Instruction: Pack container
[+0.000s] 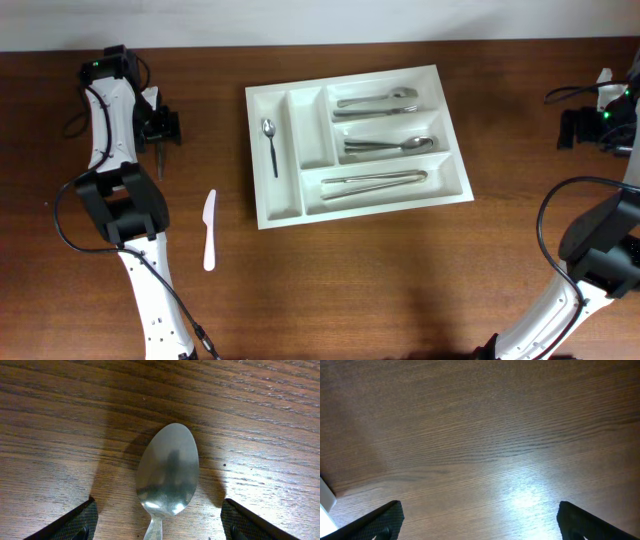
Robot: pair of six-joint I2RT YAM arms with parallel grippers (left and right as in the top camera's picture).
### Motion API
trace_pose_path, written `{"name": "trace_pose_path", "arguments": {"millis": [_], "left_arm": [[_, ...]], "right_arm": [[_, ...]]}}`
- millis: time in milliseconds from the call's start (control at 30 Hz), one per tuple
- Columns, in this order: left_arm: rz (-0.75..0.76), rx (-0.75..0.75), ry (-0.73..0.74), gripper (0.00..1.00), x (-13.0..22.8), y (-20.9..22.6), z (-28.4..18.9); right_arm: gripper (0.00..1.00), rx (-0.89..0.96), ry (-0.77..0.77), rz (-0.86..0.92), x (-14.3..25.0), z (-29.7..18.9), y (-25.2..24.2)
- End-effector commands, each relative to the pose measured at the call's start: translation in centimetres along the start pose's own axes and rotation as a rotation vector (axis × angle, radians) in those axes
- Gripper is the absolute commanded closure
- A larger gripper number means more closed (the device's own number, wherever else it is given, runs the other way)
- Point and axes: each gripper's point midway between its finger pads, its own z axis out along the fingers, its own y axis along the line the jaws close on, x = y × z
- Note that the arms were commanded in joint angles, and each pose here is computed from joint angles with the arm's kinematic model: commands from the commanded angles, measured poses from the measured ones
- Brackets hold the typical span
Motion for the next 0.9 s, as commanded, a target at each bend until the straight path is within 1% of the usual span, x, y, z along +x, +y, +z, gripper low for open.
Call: {"name": "trace_pose_path", "arguments": {"millis": [0, 33, 233, 333, 433, 500, 633, 733, 867], "left_arm": [[0.007, 0.014, 0.041, 0.19, 0.48, 0.23, 2.27], [0.007, 0.014, 0.041, 0.20, 0.48, 0.23, 2.27], [0.007, 0.013, 0.041, 0.34, 0.48, 0.23, 2.27], [0.007, 0.012, 0.041, 0.45, 0.48, 0.26, 2.27], [0.007, 0.003, 0.041, 0.61, 0.49, 0.42, 2.27], [0.007, 0.002, 0.041, 0.67, 0.49, 0.42, 2.27], [0.007, 0.002, 0.041, 0.69, 0.48, 0.42, 2.27], [0.007, 0.002, 0.041, 0.78, 0.49, 0.44, 2.27], [0.007, 0.002, 0.041, 0.81, 0.49, 0.44, 2.27]], "right_arm": [[0.01, -0.008, 0.009, 0.015, 0.18, 0.40, -0.08], [0.02, -0.008, 0.009, 0.015, 0.18, 0.40, -0.08], [0.01, -0.008, 0.010, 0.015, 0.19, 0.40, -0.08], [0.02, -0.008, 0.009, 0.015, 0.18, 0.40, -0.08], [0.01, -0.008, 0.010, 0.015, 0.19, 0.40, -0.08], [0.01, -0.008, 0.009, 0.015, 0.18, 0.40, -0.08], [0.02, -0.008, 0.009, 0.015, 0.18, 0.40, -0.08], [0.01, -0.008, 0.010, 0.015, 0.19, 0.40, -0.08], [0.01, -0.008, 0.009, 0.015, 0.18, 0.40, -0.08]]}}
